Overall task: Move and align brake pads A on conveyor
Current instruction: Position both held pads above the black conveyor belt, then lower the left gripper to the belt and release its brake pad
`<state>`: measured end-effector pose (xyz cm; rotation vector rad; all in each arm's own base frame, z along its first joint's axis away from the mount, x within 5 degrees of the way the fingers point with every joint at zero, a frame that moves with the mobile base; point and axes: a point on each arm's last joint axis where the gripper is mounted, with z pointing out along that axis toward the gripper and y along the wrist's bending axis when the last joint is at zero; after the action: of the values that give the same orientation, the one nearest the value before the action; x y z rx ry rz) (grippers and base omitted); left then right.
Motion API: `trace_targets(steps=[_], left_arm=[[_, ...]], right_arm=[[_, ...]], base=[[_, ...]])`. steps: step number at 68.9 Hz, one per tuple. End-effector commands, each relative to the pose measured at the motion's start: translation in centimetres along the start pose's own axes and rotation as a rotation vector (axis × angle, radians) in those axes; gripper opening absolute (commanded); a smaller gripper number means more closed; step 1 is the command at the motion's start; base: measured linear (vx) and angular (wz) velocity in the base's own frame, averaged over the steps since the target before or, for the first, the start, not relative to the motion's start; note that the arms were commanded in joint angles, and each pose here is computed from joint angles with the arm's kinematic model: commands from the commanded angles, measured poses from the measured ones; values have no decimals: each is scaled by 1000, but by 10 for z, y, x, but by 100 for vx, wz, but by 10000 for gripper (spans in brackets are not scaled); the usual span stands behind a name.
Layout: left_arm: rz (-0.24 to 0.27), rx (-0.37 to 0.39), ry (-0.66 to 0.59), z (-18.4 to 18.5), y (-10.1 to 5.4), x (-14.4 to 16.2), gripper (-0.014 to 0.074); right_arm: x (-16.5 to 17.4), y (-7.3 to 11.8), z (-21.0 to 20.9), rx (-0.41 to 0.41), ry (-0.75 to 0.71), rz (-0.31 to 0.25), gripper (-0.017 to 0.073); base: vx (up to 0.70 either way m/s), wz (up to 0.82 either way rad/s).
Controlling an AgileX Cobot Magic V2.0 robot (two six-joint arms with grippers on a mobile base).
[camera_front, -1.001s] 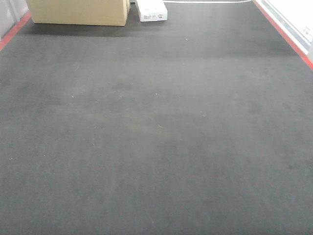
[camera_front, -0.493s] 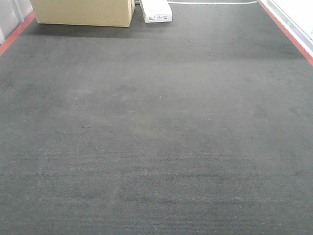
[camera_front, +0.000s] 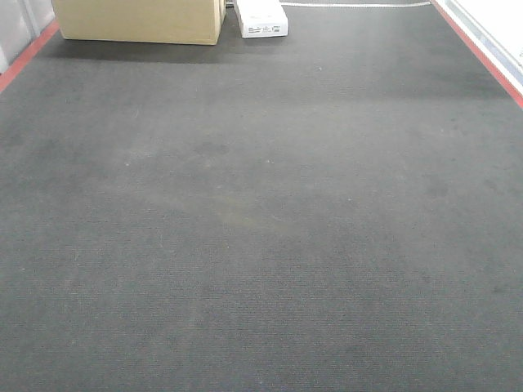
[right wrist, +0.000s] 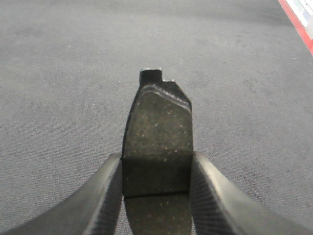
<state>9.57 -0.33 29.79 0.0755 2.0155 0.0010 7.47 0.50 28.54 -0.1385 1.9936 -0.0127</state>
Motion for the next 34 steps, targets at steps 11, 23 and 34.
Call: trace_targets(steps=[11, 23, 34], left_arm=[[-21, 36, -130, 5, -3, -24, 146], [-6, 109, -66, 31, -8, -39, 146], [29, 195, -4, 64, -15, -58, 150]], right_arm=[[-17, -3, -5, 26, -117, -9, 14], [-17, -3, -5, 26, -117, -9, 14], [-17, -3, -5, 26, -117, -9, 14]], base=[[0, 0], [0, 0], [0, 0]])
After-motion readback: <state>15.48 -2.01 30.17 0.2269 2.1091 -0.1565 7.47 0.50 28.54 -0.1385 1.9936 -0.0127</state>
